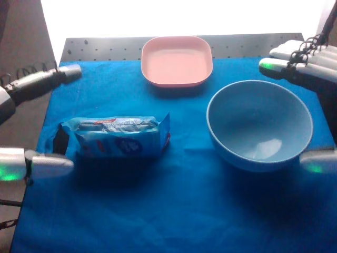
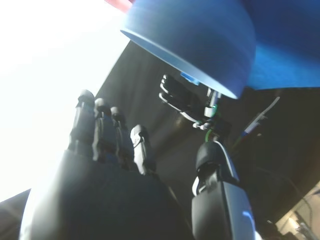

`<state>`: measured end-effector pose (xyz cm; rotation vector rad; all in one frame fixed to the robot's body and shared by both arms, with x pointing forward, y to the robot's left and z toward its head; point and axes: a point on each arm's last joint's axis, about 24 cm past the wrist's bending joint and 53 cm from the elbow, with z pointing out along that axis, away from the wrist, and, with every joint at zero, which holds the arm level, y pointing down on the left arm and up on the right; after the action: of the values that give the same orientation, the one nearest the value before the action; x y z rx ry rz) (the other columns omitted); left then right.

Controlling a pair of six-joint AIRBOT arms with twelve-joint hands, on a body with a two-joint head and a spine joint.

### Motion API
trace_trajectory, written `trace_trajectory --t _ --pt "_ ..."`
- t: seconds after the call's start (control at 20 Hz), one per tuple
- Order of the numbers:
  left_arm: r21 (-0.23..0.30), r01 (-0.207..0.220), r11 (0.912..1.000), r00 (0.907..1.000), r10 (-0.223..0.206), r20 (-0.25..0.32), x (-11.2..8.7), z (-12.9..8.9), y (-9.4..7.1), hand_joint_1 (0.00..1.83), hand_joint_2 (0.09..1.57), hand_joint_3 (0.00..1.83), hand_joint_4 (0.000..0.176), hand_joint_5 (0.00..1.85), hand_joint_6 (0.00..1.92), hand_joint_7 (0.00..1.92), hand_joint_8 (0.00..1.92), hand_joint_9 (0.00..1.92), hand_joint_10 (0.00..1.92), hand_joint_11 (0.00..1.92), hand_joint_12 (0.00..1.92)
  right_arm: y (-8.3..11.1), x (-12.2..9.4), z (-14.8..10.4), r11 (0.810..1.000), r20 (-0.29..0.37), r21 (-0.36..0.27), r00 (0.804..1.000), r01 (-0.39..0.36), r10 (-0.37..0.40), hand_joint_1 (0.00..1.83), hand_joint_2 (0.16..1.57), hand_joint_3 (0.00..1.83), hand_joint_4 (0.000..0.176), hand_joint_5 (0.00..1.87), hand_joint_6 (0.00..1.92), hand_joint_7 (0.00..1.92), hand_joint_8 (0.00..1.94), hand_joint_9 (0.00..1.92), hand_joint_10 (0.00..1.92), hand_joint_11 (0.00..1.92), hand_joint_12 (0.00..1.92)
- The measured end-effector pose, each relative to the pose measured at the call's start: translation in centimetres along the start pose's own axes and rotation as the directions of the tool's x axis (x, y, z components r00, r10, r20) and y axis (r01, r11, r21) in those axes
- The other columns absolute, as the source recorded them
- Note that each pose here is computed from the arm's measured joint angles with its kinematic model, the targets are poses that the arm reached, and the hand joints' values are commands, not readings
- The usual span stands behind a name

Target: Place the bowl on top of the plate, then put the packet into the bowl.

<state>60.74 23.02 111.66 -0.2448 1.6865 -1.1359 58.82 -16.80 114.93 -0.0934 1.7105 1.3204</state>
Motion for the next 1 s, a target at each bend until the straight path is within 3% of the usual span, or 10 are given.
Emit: trace_trajectory --t 0.1,0.2,0.3,0.35,0.4,0.5,0.6,0.75,0.9,1.0 --pt "0.002 0.001 1.0 1.0 -0.001 0.007 -0.2 0.0 0.0 0.76 0.93 0.01 0.056 0.23 0.0 0.14 0.0 0.11 0.01 0.0 0.35 0.1 -0.1 0.0 1.0 0.006 -0.003 1.0 -0.002 0.002 0.62 0.9 0.0 0.132 0.0 0.0 0.0 0.0 0.0 0.0 0.0 0.0" --pt "0.006 0.0 1.0 1.0 -0.001 0.009 -0.2 0.0 -0.2 0.69 0.93 0.0 0.064 0.18 0.01 0.12 0.0 0.06 0.01 0.0 0.04 -0.3 -0.6 0.0 1.0 0.02 0.011 1.0 -0.007 0.007 0.7 0.88 0.0 0.116 0.03 0.01 0.0 0.0 0.0 0.0 0.0 0.0" --pt "0.012 0.001 0.9999 1.0 -0.001 0.008 -0.1 0.0 -0.3 0.64 0.87 0.0 0.091 0.14 0.0 0.11 0.0 0.03 0.0 0.0 0.0 -0.7 -0.5 0.0 1.0 0.018 0.027 1.0 -0.008 0.007 0.66 0.89 0.0 0.137 0.02 0.0 0.0 0.0 0.0 0.0 0.0 0.0" --pt "0.016 0.003 0.9999 1.0 -0.003 0.009 -0.1 0.0 -0.4 0.65 0.83 0.0 0.119 0.09 0.0 0.08 0.0 0.01 0.0 0.0 0.0 -0.8 -0.3 0.0 0.999 0.01 0.031 1.0 -0.005 0.005 0.64 0.88 0.0 0.168 0.02 0.0 0.0 0.0 0.0 0.0 0.0 0.0" --pt "0.027 0.0 0.9996 1.0 0.0 0.006 0.0 0.0 -0.7 0.69 0.82 0.0 0.126 0.05 0.0 0.03 0.0 0.0 0.0 0.0 0.0 -1.0 0.0 0.0 0.999 -0.004 0.034 1.0 -0.001 0.001 0.52 0.87 0.0 0.128 0.04 0.01 0.01 0.01 0.0 0.0 0.02 0.01" --pt "0.034 0.001 0.9994 0.9999 -0.001 0.011 -0.1 0.0 -0.9 0.67 0.83 0.0 0.121 0.05 0.0 0.03 0.0 0.0 0.0 0.0 0.0 -1.3 1.0 0.3 0.999 -0.033 0.046 0.999 0.003 -0.002 0.49 0.86 0.0 0.121 0.04 0.01 0.01 0.0 0.0 0.0 0.0 0.0" --pt "0.032 0.001 0.9995 0.9999 -0.001 0.011 -0.1 0.0 -0.9 0.69 0.83 0.0 0.108 0.06 0.0 0.0 0.0 0.0 0.0 0.01 0.01 -1.4 2.5 1.1 0.998 -0.097 0.05 0.995 0.037 -0.032 0.51 0.88 0.0 0.148 0.0 0.0 0.0 0.0 0.0 0.0 0.0 0.0" --pt "0.031 0.0 0.9995 1.0 0.0 0.007 0.0 0.0 -0.8 0.67 0.85 0.01 0.107 0.05 0.0 0.0 0.0 0.0 0.0 0.03 0.02 -1.6 5.0 2.0 0.996 -0.177 0.051 0.982 0.07 -0.06 0.44 0.91 0.01 0.153 0.0 0.0 0.0 0.0 0.0 0.0 0.02 0.01" --pt "0.028 0.003 0.9996 0.9999 -0.003 0.013 -0.2 0.0 -0.7 0.68 0.86 0.01 0.114 0.06 0.01 0.02 0.01 0.0 0.0 0.0 0.0 -3.1 6.0 1.9 0.989 -0.233 0.094 0.968 0.114 -0.089 0.44 0.92 0.01 0.124 0.0 0.0 0.0 0.0 0.0 0.0 0.01 0.01" --pt "0.028 0.004 0.9996 0.9999 -0.004 0.013 -0.1 0.0 -0.7 0.65 0.88 0.01 0.091 0.08 0.01 0.02 0.0 0.0 0.0 0.03 0.01 -3.8 5.6 2.2 0.985 -0.235 0.116 0.967 0.131 -0.101 0.47 0.95 0.01 0.065 0.09 0.01 0.1 0.01 0.1 0.02 0.12 0.06"
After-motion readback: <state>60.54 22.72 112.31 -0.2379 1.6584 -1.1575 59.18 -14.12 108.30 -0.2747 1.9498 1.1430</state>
